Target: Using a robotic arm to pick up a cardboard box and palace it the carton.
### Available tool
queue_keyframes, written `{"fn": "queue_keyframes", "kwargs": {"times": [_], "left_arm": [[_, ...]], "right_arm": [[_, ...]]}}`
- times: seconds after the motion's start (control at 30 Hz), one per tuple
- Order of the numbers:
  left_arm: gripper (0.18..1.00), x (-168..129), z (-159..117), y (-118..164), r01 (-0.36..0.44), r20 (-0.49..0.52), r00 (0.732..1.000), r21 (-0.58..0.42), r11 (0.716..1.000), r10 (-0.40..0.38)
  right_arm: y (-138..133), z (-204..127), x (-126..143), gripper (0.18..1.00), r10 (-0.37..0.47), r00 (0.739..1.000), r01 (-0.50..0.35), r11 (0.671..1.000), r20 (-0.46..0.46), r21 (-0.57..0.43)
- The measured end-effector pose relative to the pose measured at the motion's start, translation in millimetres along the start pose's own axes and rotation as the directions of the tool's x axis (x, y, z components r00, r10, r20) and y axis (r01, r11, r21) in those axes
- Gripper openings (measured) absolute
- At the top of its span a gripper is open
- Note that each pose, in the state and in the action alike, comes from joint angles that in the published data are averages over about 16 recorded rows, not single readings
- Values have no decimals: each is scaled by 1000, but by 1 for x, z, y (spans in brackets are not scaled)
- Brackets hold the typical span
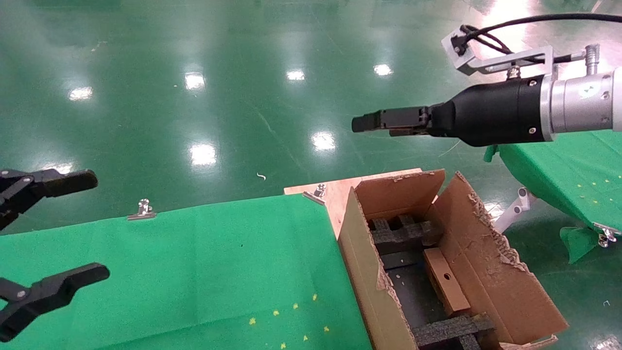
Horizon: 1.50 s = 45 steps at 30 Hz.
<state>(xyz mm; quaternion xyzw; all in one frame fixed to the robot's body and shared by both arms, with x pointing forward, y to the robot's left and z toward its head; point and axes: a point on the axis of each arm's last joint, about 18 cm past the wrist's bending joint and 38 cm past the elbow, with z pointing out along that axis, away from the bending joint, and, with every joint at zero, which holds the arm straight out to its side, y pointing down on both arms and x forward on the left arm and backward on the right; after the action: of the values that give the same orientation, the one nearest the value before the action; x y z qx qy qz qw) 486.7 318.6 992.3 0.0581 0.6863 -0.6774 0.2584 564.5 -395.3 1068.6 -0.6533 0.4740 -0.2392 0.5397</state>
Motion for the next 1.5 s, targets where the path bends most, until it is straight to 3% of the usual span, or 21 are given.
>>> {"fn": "queue_keyframes", "kwargs": {"times": [0.27,0.5,0.73,1.1,1.5], "left_arm": [[1001,0,0,0,0,0,1000,0,1000,0],[1001,0,0,0,0,0,1000,0,1000,0],[1001,0,0,0,0,0,1000,0,1000,0],[1001,0,0,0,0,0,1000,0,1000,0],[1001,0,0,0,0,0,1000,0,1000,0]], "right_arm": [[1,-4,-7,1001,19,997,-20,1000,71,3],[10,4,-17,1001,-52,990,53,999,131,-7],[23,11,-33,1001,-150,961,153,988,231,4],[44,18,-55,1001,-303,876,297,952,376,74],[66,17,-77,1001,-464,740,412,885,487,216]]}}
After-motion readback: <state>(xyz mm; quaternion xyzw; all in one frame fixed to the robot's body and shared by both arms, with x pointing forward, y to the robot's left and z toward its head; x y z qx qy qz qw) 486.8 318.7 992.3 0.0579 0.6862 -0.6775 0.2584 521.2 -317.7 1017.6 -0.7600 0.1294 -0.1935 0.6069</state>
